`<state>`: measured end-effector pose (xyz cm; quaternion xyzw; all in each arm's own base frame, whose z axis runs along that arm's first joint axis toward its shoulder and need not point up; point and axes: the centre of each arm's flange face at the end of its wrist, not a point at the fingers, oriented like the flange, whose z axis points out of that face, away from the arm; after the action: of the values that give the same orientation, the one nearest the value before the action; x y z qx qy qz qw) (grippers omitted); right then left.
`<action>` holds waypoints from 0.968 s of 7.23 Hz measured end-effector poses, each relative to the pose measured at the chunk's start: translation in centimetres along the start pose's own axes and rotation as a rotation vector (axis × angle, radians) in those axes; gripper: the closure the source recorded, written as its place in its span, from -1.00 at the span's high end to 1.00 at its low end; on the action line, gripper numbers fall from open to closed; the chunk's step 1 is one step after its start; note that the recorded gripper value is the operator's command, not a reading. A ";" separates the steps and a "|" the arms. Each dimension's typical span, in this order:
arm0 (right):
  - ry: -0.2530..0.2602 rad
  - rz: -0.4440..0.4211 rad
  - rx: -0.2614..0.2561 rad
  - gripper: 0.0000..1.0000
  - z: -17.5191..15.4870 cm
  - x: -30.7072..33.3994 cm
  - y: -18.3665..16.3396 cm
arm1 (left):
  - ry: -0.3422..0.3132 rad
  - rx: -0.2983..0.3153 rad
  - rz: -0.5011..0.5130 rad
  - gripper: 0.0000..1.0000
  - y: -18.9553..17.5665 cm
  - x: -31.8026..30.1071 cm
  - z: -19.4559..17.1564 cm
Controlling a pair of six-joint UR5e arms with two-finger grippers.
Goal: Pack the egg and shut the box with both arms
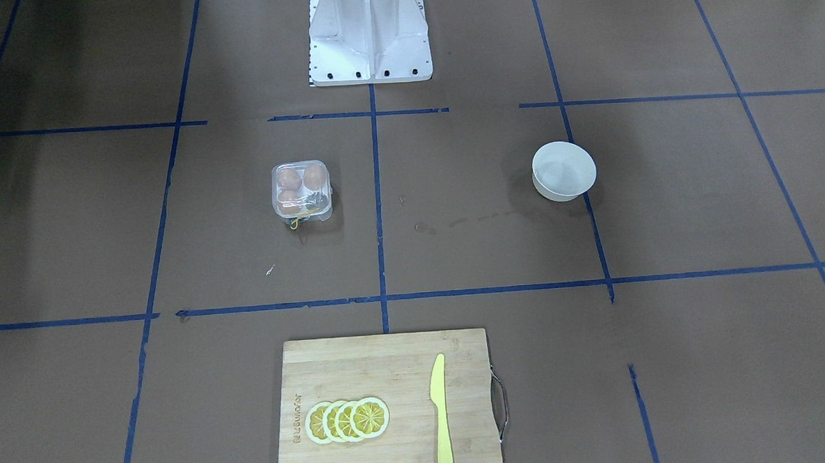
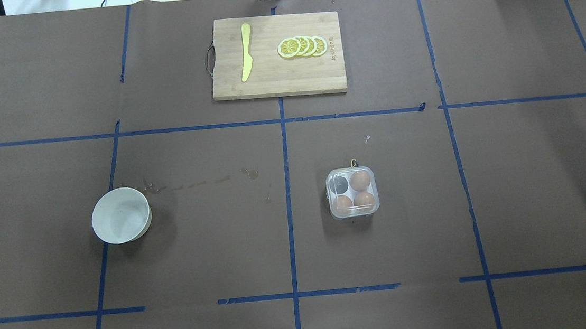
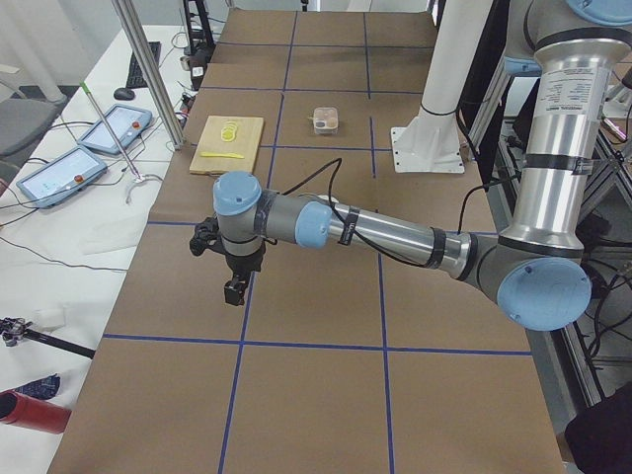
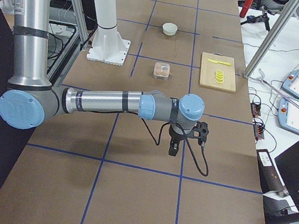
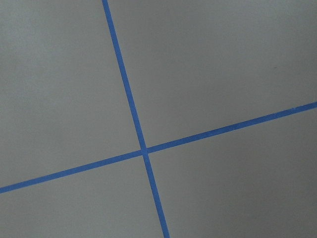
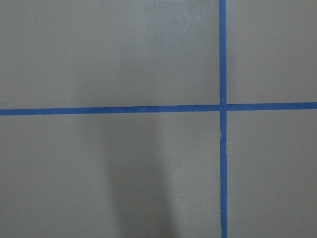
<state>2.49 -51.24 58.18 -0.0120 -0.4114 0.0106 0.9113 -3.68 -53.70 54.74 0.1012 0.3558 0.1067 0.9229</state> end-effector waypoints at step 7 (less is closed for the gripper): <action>0.000 -0.022 -0.010 1.00 0.6 -1.0 -0.4 | -0.001 0.011 0.009 1.00 -0.6 0.3 -0.4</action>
<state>1.43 -51.64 57.83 -0.0121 -0.4113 -0.0013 0.9114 -3.63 -54.12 54.08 0.1078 0.3554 0.1092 0.9220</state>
